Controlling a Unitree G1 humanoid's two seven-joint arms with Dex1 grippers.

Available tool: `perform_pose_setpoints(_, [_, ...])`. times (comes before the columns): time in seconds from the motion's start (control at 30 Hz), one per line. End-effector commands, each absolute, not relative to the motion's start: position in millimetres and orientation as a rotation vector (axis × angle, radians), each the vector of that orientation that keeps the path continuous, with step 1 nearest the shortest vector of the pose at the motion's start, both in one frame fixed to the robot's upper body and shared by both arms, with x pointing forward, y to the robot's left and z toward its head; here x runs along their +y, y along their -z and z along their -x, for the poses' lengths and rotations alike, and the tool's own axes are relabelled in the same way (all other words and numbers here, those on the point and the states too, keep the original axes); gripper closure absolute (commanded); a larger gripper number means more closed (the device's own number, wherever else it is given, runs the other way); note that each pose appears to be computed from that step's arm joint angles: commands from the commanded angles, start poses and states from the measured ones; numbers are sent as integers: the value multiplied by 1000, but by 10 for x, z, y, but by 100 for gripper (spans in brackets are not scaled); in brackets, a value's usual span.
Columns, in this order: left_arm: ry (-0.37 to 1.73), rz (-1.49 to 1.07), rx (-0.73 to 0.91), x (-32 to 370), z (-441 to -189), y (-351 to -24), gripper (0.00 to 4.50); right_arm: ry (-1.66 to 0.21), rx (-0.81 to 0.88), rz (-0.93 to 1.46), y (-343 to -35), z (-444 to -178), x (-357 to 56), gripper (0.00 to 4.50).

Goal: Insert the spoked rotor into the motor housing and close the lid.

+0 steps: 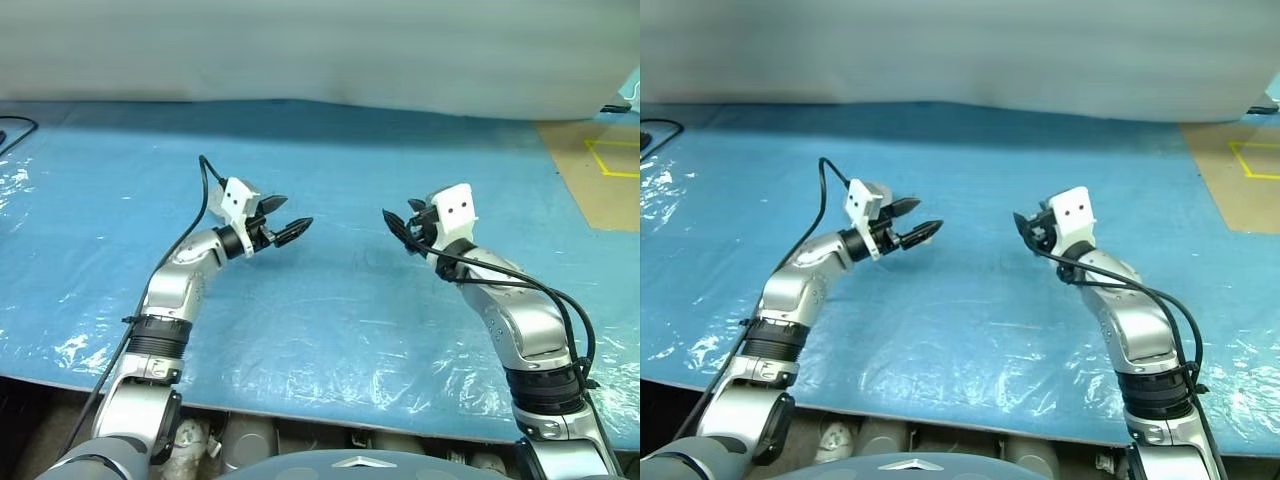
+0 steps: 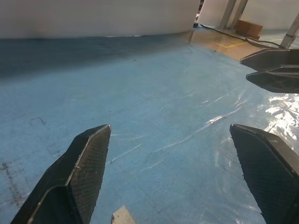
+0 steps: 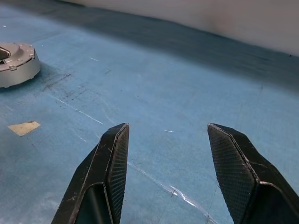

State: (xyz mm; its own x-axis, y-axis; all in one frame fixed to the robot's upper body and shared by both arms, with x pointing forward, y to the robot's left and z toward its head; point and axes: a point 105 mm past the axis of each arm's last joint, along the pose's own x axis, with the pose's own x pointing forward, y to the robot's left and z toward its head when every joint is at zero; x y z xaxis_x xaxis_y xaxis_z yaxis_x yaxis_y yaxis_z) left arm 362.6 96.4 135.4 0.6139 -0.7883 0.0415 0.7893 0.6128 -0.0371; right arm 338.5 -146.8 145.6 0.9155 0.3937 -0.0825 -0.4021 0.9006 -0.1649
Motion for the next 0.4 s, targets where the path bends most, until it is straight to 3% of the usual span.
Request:
perform_pose_setpoints(0.03, [911,57,-62,968,-3609,-1422,19,-421,-6,196,-1580,-3399,-1430,172])
perform_pose_setpoints(0.4, [872,51,-70,998,-3655,-1442,19,-414,-4,201,-1609,-3426,-1471,172])
